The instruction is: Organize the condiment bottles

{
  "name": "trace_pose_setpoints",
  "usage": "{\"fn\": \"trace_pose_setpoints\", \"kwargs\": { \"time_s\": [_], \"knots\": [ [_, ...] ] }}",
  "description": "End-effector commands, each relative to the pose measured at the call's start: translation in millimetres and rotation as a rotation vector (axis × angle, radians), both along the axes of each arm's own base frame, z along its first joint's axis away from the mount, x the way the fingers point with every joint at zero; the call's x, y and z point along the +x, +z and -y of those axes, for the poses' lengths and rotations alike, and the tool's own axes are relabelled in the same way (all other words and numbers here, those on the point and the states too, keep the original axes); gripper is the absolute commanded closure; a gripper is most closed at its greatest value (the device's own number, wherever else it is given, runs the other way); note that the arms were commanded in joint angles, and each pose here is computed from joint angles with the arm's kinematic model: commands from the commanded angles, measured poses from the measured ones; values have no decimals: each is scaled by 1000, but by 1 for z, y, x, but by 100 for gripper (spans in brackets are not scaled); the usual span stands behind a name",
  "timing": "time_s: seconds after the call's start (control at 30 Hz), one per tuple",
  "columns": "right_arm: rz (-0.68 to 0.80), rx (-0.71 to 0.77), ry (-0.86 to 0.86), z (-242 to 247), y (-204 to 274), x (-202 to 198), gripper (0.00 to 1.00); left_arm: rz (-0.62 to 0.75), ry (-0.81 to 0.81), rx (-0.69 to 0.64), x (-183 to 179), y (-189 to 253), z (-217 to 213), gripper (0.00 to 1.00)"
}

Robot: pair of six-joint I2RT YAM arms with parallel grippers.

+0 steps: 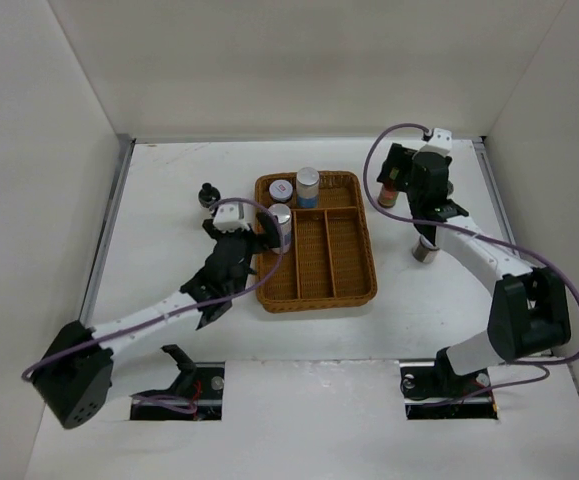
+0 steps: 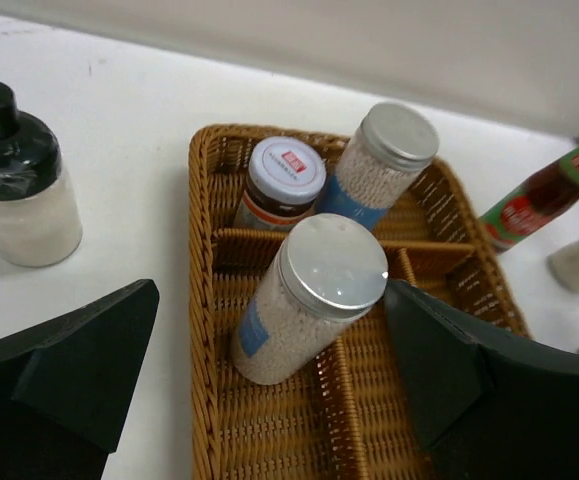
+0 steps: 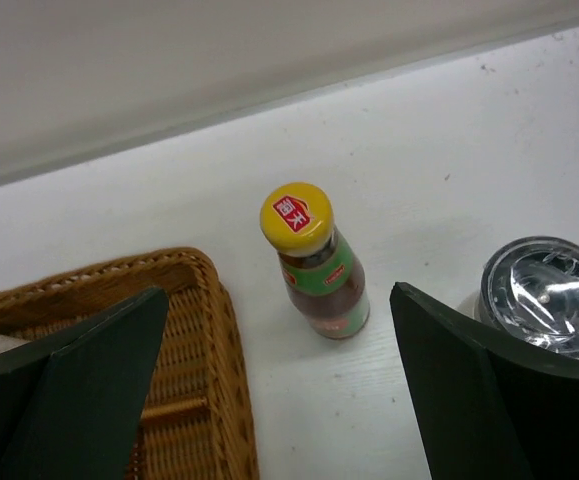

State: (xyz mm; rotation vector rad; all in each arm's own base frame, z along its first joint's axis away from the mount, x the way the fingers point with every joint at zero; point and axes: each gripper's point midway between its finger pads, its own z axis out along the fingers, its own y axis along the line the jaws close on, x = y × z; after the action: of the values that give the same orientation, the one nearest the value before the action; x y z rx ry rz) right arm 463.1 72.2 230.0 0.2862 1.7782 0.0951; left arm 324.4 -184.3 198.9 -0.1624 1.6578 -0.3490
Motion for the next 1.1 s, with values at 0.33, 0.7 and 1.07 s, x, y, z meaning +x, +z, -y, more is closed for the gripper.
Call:
{"fn": "trace_pose_setpoints", "kwargs": {
  "time_s": [0.33, 0.7, 1.07],
  "knots": [
    [10, 9, -312, 97, -6, -56, 0, 130, -129, -228, -50, 4, 10, 0],
    [-202, 12, -239, 105, -59, -16, 0, 117, -224, -238, -54, -12, 36, 0],
    [-167, 0, -280, 124, -66, 20, 2, 111, -209, -228, -50, -16, 33, 0]
  ]
}}
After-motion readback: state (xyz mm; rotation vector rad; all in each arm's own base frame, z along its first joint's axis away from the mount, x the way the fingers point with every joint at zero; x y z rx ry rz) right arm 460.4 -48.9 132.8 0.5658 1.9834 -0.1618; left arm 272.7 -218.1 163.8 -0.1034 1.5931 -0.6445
